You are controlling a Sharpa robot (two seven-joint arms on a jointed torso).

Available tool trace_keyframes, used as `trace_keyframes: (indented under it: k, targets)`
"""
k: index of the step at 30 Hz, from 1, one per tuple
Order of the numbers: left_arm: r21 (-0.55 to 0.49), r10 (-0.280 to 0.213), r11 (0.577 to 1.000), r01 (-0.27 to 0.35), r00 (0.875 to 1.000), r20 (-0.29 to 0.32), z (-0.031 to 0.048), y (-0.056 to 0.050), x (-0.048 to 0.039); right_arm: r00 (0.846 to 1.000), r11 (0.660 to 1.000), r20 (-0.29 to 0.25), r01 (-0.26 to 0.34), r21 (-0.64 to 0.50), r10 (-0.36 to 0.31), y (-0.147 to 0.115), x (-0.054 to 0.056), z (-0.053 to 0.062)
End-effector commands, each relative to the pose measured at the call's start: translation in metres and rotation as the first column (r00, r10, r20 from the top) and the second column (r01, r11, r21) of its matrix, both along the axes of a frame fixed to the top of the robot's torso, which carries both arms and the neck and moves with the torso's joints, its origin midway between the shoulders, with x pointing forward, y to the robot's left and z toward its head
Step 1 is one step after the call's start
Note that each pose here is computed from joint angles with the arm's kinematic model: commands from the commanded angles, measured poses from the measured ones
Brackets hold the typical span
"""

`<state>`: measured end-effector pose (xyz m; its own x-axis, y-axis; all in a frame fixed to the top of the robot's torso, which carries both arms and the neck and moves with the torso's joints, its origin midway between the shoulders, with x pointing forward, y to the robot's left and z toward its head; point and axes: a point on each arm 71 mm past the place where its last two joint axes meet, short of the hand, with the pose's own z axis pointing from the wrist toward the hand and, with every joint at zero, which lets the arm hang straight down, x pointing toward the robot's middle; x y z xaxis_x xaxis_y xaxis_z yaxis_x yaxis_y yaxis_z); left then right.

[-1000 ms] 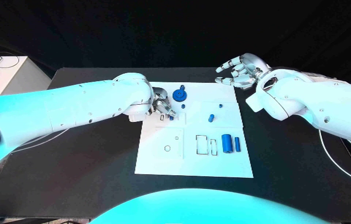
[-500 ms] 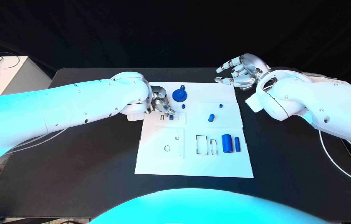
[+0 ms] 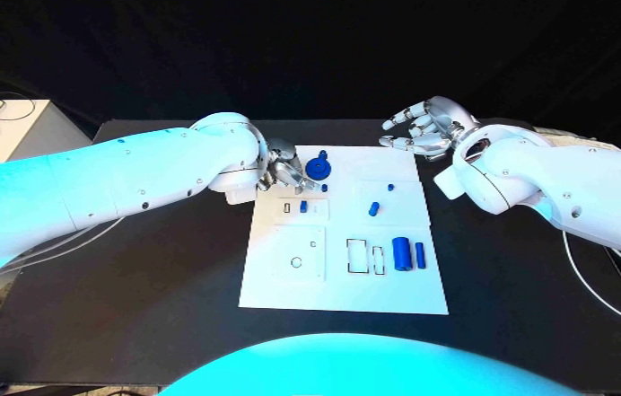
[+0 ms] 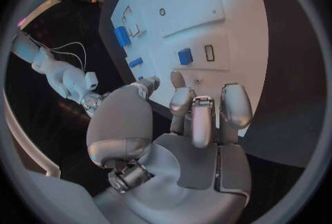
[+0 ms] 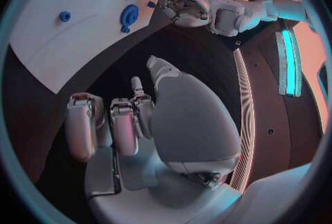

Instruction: Assemble the parts on the task board

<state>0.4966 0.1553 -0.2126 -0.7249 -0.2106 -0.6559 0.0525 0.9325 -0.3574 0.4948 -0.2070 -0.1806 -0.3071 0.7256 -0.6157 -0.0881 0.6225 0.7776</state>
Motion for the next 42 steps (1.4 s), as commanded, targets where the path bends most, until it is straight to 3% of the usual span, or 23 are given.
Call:
trace_keyframes:
  k: [1,5,12,17,30,42]
  targets:
    - [-0.032,0.01,0.999,-0.01,1.0,-0.008,0.0051,0.004,0.0009,1.0,1.0,0.003,-0.011,0.006,0.011,0.001,0.0,0.0]
    - [-0.056,0.042,0.997,-0.043,0.999,-0.021,0.013,0.016,0.0072,1.0,1.0,0.002,-0.01,0.005,0.01,0.0,0.0,0.0]
    - [-0.069,0.119,0.991,-0.118,0.993,0.006,0.03,0.044,0.0265,1.0,1.0,0.001,-0.006,0.004,0.006,-0.002,0.0,0.0]
    - [-0.046,0.158,0.987,-0.156,0.987,0.041,0.0353,0.058,0.0398,1.0,1.0,0.0,-0.006,0.004,0.006,-0.002,0.0,0.0]
    - [0.041,0.152,0.987,-0.152,0.988,0.023,0.0294,0.062,0.059,1.0,1.0,0.0,-0.009,0.004,0.009,-0.001,-0.001,0.0]
    - [0.072,0.155,0.985,-0.154,0.988,-0.005,0.0178,0.053,0.0708,1.0,1.0,0.009,-0.008,0.016,0.008,0.0,-0.001,0.001]
